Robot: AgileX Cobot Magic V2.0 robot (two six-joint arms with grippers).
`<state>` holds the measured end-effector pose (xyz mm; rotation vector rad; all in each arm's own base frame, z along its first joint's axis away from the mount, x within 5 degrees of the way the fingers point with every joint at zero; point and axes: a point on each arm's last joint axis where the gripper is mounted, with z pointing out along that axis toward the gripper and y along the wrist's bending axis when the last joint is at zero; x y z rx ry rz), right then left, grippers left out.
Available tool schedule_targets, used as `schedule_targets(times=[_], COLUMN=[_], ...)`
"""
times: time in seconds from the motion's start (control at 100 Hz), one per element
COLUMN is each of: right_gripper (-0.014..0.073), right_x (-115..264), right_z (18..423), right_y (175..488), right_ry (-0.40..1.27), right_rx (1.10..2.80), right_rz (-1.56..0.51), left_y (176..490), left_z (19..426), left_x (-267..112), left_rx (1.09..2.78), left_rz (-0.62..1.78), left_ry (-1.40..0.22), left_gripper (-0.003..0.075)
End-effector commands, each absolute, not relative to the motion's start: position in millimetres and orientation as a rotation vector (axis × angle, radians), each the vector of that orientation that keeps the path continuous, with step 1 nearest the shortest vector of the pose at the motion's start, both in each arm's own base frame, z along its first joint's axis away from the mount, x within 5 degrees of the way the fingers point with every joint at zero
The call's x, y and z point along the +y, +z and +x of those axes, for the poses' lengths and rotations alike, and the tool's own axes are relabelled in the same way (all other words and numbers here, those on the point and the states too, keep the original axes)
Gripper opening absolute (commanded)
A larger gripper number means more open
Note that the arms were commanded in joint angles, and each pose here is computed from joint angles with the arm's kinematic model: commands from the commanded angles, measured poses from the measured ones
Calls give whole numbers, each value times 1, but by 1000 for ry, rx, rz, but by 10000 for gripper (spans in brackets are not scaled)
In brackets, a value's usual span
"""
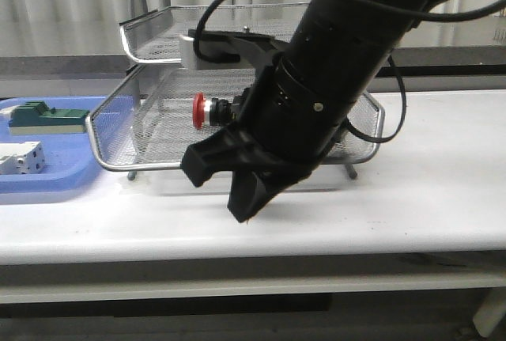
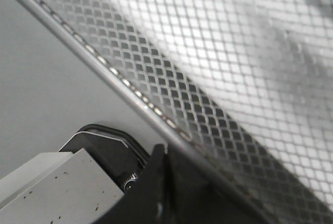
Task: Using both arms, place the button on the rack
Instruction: 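Bring the right gripper to the front edge of the middle tray, then push the middle tray back into the rack with the right gripper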
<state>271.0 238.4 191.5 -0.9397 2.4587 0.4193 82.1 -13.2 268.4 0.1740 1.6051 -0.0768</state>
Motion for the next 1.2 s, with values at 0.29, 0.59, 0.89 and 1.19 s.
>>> schedule_targets(times=[0.29,0.59,0.89,1.19], right_gripper=[-67,-67,-67,-57], right_x=[215,207,208,197], right_z=[325,357,355,338], right_y=[242,244,251,278], right_ry=[330,285,294,311], right_rx=[2218,2207,2239,2242], right_rz=[-783,-743,-765,-750], left_y=[284,284,284,284], left_z=[83,83,83,83], left_x=[-11,-11,-11,-11], left_rx=[1508,1508,1508,1508], left_rz=[128,128,128,128], left_ry=[-81,-81,-81,-81], left_gripper=[4,4,4,4])
